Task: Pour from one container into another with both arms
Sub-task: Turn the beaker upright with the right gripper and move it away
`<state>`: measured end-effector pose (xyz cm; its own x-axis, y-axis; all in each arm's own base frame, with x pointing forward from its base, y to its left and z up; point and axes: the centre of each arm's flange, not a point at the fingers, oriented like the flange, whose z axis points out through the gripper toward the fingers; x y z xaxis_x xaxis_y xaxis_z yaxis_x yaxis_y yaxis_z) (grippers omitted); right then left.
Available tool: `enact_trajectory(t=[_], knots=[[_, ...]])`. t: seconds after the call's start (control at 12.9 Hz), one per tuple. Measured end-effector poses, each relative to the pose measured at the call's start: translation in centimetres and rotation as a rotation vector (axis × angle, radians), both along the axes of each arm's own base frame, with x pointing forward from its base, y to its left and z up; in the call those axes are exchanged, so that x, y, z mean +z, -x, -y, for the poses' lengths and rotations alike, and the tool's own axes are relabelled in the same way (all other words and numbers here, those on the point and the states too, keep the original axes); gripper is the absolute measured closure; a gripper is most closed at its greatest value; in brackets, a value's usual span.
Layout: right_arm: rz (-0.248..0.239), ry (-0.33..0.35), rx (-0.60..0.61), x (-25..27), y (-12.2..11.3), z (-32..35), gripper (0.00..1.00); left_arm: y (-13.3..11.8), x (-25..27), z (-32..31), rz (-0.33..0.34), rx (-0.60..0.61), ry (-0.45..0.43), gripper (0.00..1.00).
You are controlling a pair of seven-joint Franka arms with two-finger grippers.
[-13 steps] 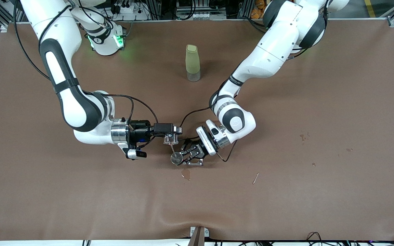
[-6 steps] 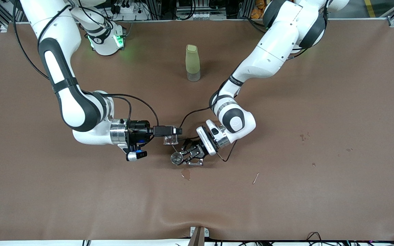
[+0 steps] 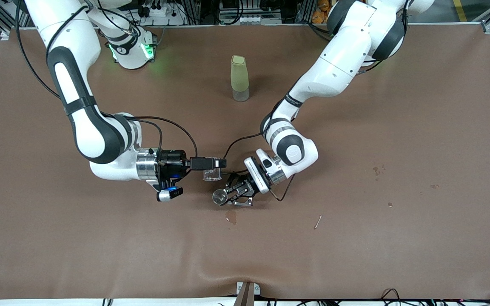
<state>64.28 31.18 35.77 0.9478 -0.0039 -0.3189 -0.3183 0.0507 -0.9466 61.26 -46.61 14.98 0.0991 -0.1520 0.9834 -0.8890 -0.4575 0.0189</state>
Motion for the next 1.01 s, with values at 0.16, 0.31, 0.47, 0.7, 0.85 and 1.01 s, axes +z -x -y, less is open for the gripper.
enact_trajectory(t=[0.16, 0.31, 0.47, 0.7, 0.85, 1.01], knots=[[0.0, -0.005, -0.012, 0.2, -0.2, 0.1, 0.89, -0.1, 0.0, -0.1, 0.0, 0.001, 0.0, 0.79], [0.018, -0.003, -0.019, 0.5, -0.4, 0.1, 0.89, -0.3, 0.0, -0.4, 0.001, 0.007, -0.001, 0.79], [0.135, 0.004, -0.032, 0.6, -0.7, 0.5, 0.89, -0.8, 0.0, -1.0, 0.002, 0.016, -0.002, 0.79], [0.393, 0.034, -0.061, -1.1, -1.4, 1.7, 0.89, -2.6, 0.5, -3.5, 0.008, 0.054, 0.0, 0.79], [0.53, 0.07, -0.072, -2.7, -2.0, 3.0, 0.89, -3.7, -0.1, -5.8, 0.003, 0.076, 0.008, 0.79], [0.671, 0.138, -0.065, -3.6, -3.0, 5.5, 0.89, -4.6, -1.7, -8.9, 0.006, 0.076, 0.017, 0.79]])
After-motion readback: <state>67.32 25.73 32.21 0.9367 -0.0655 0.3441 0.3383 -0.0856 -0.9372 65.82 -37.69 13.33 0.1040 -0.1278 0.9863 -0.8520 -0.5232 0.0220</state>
